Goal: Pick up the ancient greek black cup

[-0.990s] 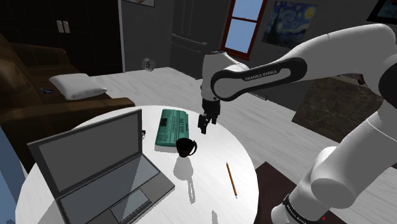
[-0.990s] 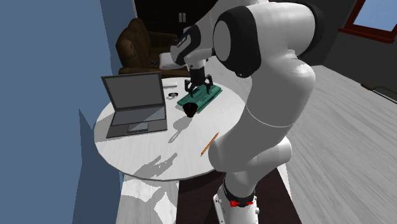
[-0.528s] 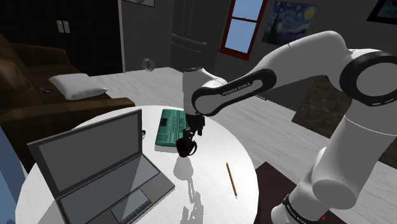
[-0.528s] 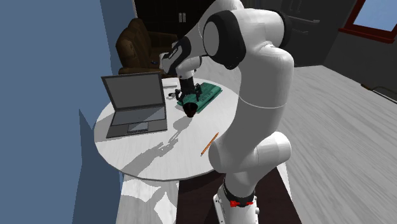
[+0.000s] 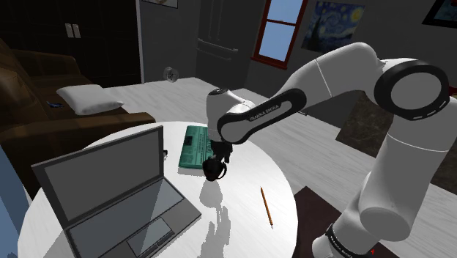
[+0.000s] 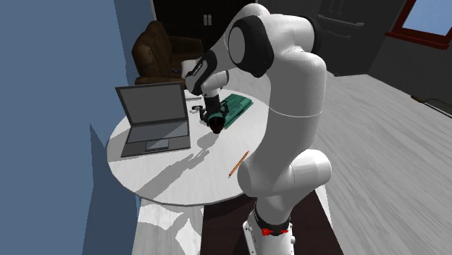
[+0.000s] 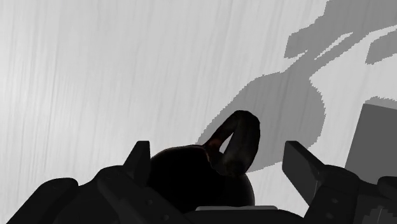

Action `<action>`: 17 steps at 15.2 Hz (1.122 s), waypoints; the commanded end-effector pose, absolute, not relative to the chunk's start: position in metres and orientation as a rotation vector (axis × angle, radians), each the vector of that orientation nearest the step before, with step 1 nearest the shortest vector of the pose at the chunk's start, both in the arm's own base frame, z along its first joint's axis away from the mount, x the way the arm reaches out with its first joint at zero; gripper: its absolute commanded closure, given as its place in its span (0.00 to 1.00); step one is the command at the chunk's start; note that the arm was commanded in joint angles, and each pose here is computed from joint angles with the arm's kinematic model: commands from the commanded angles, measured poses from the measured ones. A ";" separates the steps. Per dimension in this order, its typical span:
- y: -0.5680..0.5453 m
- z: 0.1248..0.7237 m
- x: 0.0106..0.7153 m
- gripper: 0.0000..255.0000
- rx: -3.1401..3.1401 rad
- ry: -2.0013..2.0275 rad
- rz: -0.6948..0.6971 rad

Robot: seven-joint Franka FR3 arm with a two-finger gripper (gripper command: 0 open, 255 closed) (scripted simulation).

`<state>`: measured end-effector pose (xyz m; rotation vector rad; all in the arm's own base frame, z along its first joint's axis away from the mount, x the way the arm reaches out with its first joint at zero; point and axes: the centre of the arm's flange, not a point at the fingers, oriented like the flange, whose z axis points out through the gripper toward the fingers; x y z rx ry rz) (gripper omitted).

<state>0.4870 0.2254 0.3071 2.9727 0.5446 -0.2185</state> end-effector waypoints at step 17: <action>0.226 0.335 0.486 1.00 2.973 0.545 -0.218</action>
